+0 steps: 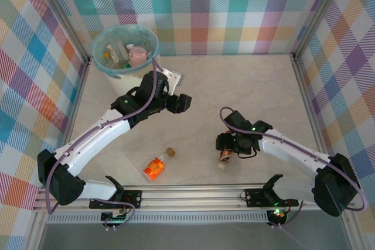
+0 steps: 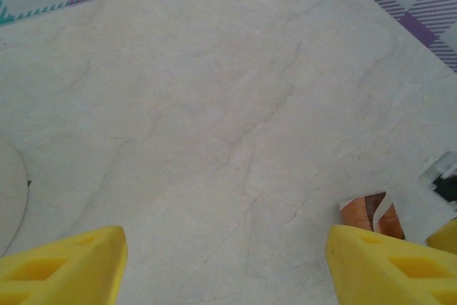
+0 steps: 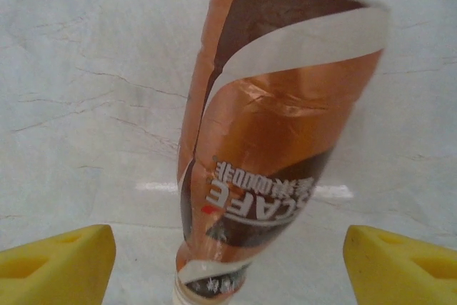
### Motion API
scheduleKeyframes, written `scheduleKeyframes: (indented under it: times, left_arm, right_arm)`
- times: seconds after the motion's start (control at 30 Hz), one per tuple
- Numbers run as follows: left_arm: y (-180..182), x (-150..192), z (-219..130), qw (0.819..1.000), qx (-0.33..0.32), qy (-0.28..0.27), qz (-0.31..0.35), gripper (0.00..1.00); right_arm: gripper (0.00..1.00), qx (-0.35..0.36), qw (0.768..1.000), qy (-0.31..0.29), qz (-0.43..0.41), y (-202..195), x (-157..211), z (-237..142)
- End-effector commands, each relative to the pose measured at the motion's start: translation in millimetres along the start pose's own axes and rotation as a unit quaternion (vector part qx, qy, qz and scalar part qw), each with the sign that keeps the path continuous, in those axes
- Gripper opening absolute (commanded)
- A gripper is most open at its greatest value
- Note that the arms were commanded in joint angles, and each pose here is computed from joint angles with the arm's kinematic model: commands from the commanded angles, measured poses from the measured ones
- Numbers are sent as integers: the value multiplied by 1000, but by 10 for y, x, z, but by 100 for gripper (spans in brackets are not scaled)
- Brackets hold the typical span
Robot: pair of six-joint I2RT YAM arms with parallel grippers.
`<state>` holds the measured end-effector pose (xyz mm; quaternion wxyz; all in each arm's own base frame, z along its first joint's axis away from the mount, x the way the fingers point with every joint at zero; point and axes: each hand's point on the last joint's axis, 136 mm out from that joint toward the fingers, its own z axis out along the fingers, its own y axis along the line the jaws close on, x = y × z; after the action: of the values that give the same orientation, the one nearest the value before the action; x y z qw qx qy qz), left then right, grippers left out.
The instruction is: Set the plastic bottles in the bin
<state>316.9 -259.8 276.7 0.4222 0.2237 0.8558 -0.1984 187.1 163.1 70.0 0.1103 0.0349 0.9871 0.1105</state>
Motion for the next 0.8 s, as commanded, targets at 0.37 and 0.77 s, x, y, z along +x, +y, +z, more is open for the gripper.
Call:
scheduleKeyframes:
  times: [0.37,0.77]
  left_arm:
    - [3,-120,96,1000,-11,-16,-21,75]
    - [64,-157,259,998,-33,-1,-51,77]
  right_arm:
    - [63,-16,1000,17,7,83,20,367]
    - [53,-75,993,-72,-60,364,-329,-17]
